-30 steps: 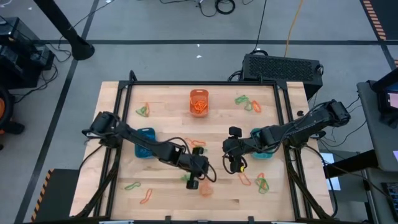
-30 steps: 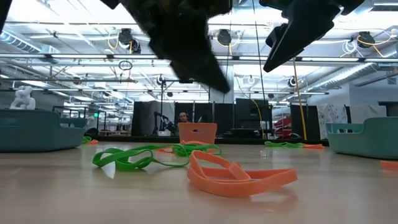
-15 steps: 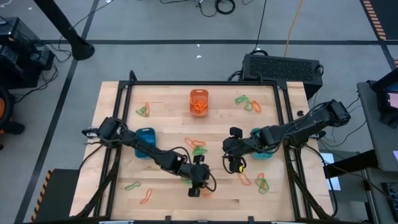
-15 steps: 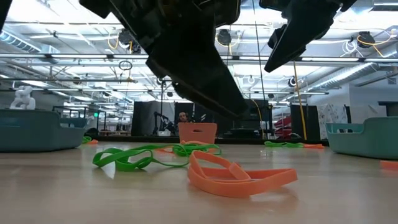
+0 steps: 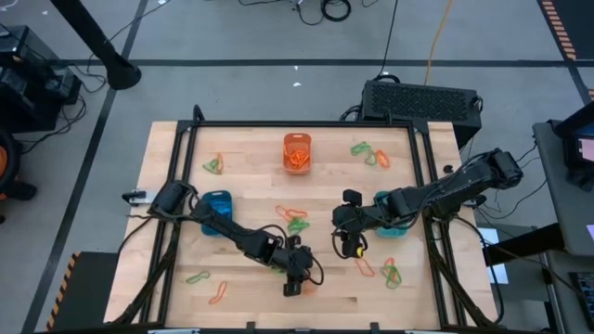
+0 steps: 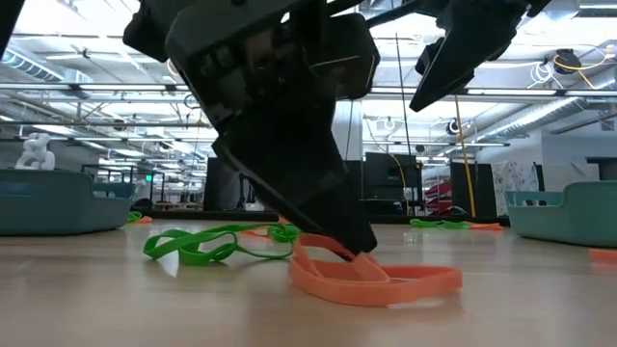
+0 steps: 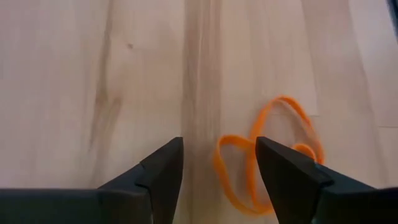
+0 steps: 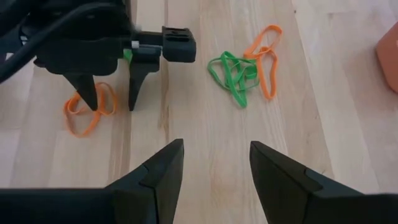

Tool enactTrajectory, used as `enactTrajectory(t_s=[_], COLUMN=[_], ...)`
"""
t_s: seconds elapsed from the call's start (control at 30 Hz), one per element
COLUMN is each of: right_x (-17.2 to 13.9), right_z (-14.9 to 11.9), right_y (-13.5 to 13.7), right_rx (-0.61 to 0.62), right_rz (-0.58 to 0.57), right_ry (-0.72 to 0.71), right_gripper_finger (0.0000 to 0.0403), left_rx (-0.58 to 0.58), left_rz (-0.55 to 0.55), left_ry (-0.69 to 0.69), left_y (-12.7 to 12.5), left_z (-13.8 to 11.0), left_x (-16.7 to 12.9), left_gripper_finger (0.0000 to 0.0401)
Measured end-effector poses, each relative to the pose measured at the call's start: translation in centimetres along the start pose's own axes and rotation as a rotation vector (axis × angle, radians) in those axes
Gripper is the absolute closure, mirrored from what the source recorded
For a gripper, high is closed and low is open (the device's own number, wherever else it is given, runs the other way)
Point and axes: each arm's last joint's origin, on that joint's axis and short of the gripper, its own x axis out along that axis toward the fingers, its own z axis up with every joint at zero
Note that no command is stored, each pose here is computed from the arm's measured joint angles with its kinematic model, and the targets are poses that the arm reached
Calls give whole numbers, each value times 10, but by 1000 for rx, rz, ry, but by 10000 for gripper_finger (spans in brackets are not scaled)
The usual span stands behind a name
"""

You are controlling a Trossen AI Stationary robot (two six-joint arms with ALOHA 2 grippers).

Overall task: Sort rubber bands into baskets
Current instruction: Put the orange rubber band into the orange bin

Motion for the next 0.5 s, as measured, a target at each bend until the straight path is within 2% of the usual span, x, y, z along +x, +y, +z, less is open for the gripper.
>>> enactTrajectory(t_s=[0.17, 0.37, 0.5], right_x=[0, 0, 0], right_z=[0, 0, 0], right_y=[0, 0, 0], right_rx=[0, -8, -7], right_rz=[0, 1, 1], right_ry=[0, -4, -4], right_gripper_finger=[227, 227, 227], left_rx=[10, 85, 115], left_rz=[-4, 5, 16], left_ry=[44, 53, 56], left_y=[1, 1, 2], left_z=[-3, -3, -4], left_x=[-1, -1, -1], left_gripper_finger=[193, 195, 218])
